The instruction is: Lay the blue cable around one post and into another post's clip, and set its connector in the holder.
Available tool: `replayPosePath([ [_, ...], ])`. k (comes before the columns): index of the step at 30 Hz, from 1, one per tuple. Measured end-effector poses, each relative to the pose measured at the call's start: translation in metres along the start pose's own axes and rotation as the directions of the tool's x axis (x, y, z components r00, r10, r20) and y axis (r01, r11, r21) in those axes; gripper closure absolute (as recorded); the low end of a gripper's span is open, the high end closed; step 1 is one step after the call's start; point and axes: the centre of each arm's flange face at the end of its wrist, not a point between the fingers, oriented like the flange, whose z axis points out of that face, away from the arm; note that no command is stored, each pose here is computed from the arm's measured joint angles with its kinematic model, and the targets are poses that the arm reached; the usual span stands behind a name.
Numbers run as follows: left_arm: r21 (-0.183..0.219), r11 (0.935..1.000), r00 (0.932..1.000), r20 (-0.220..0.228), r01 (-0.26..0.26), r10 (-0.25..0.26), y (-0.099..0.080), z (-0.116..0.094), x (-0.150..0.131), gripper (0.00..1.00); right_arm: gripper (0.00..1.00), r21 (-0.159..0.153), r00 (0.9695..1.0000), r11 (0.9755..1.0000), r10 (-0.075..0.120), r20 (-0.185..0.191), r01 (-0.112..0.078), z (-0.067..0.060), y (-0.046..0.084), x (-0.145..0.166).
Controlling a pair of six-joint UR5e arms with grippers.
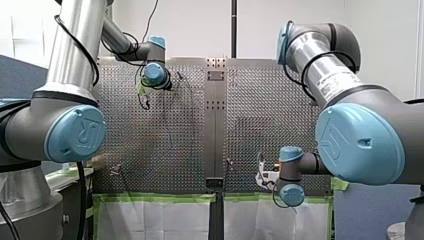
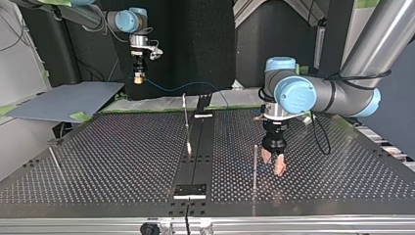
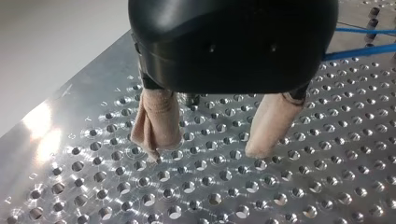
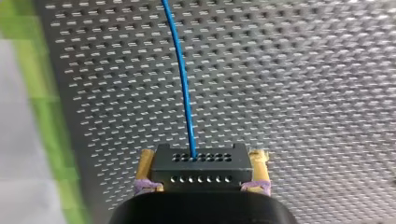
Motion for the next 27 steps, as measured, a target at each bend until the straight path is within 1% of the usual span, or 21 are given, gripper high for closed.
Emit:
replayPosePath([
  [4,0.002,1.0,1.0,-0.001,0.0,0.0,-0.001,0.0,0.0,0.0,0.88,0.003,0.9989,1.0,0.005,-0.046,-0.005,0.007,-0.002,0.018],
  [7,0.002,1.0,1.0,-0.001,0.0,0.0,-0.001,0.0,0.001,0.0,0.88,0.006,0.9962,0.9999,0.009,-0.087,-0.009,0.014,-0.003,0.034],
  [10,0.003,1.0,1.0,-0.002,0.0,0.0,-0.001,-0.001,0.001,0.0,0.88,0.008,0.9919,0.9999,0.014,-0.126,-0.013,0.021,-0.004,0.052],
  [11,0.003,1.0,1.0,-0.002,0.0,0.0,-0.002,-0.001,0.001,0.0,0.88,0.009,0.9898,0.9999,0.015,-0.142,-0.014,0.024,-0.004,0.06],
  [14,0.004,1.0,1.0,-0.002,0.0,0.0,-0.002,-0.001,0.001,0.0,0.88,0.011,0.9848,0.9998,0.017,-0.173,-0.015,0.029,-0.006,0.075],
  [15,0.003,1.0,1.0,-0.003,0.0,0.0,-0.002,-0.001,0.001,0.0,0.88,0.011,0.9842,0.9998,0.017,-0.176,-0.016,0.029,-0.006,0.076],
  [16,0.004,1.0,1.0,-0.003,0.0,0.0,-0.002,-0.001,0.001,0.0,0.88,0.011,0.9841,0.9998,0.017,-0.177,-0.015,0.029,-0.006,0.076],
  [18,0.004,1.0,1.0,-0.004,0.0,0.0,-0.003,-0.001,0.001,0.0,0.88,0.011,0.985,0.9998,0.017,-0.172,-0.015,0.028,-0.006,0.071],
  [20,0.005,1.0,1.0,-0.004,0.0,0.0,-0.003,-0.001,0.002,0.0,0.88,0.012,0.9868,0.9998,0.016,-0.161,-0.015,0.026,-0.006,0.063],
  [23,0.005,1.0,1.0,-0.003,0.0,0.0,-0.003,-0.001,0.002,0.0,0.88,0.014,0.9883,0.9998,0.017,-0.151,-0.015,0.023,-0.006,0.053],
  [27,0.006,1.0,1.0,-0.003,0.0,0.0,-0.003,-0.001,0.002,0.0,0.88,0.015,0.9914,0.9999,0.01,-0.13,-0.009,0.02,-0.007,0.035],
])
